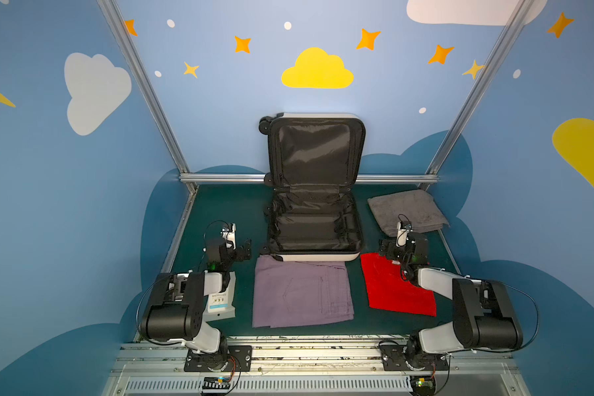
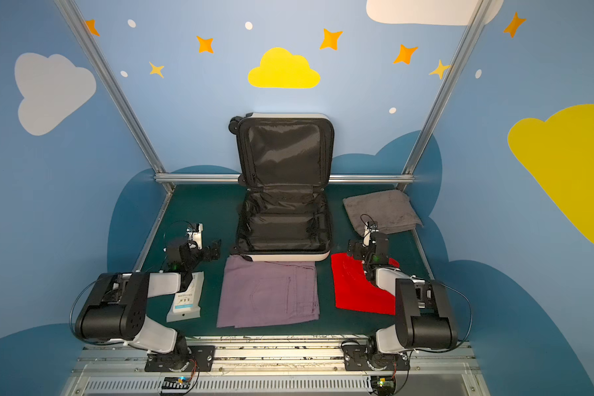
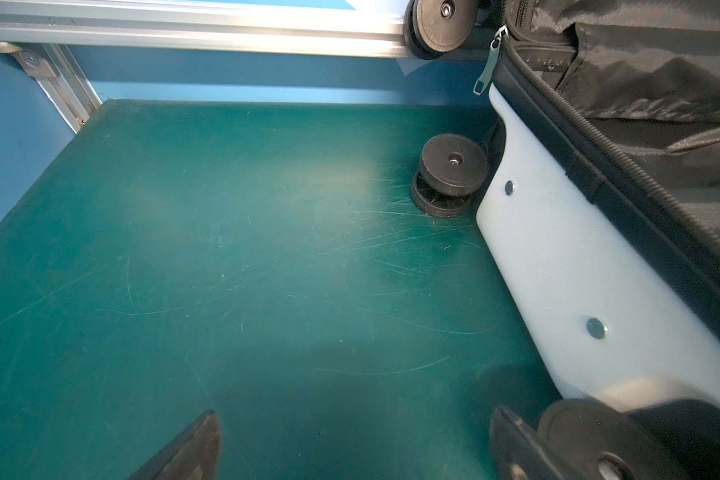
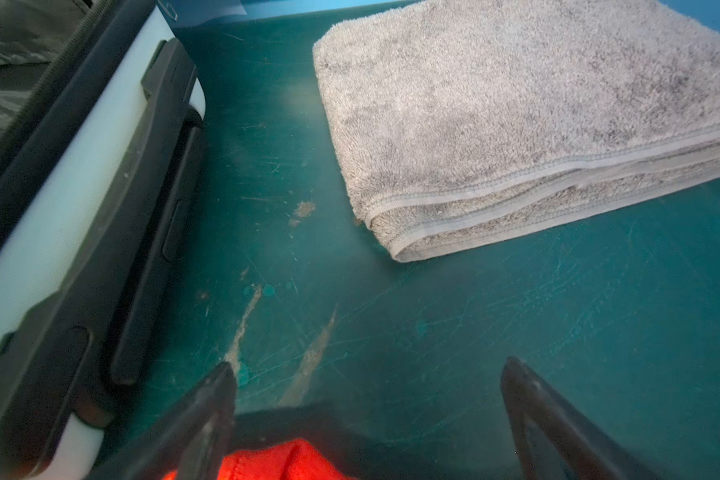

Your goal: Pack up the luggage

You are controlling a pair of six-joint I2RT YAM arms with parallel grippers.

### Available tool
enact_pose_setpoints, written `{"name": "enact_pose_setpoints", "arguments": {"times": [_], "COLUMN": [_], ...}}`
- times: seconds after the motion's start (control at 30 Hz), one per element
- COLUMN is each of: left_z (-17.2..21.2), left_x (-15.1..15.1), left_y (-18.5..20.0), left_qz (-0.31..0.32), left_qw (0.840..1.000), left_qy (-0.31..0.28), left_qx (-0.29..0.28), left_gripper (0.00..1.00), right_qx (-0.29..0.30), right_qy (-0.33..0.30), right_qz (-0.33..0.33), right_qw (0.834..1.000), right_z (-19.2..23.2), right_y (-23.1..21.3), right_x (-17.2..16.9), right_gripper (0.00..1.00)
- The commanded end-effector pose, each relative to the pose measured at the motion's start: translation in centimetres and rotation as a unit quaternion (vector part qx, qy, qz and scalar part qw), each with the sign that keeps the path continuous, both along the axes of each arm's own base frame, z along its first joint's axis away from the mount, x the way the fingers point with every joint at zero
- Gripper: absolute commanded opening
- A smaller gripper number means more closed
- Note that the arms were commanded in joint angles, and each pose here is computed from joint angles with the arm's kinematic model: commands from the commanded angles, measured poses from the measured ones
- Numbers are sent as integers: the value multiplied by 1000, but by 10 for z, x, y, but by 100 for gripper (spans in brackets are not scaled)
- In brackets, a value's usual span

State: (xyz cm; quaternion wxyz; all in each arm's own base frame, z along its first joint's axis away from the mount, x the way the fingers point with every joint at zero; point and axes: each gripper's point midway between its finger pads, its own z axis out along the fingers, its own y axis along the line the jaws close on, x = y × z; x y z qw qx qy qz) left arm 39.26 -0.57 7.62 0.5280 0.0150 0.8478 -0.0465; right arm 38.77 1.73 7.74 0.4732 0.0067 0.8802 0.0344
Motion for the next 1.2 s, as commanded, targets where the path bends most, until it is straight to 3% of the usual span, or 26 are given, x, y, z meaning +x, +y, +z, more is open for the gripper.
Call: {"name": "enact_pose_setpoints", "arguments": {"times": [0.0, 0.93, 1.17], "left_z": [5, 15, 43], "left_x": [2, 1, -2], "left_y": [0, 4, 26], "left_qz": [-1, 20, 86], "left_qw": [1000, 1000, 996], "left_qy": [-7, -15, -9], "left_qx": [4, 4, 11], "left_gripper": [100, 100, 100], "right_qx": [-6, 4, 5], "right_qy": [-9, -3, 7], "right_qz": [5, -3, -97], "right_qw": [1000, 1000, 995], "right_z": [7, 22, 51], "right_y": [3, -2, -29], "right_x": [4, 5, -5], "right_gripper": [98, 98, 98]}}
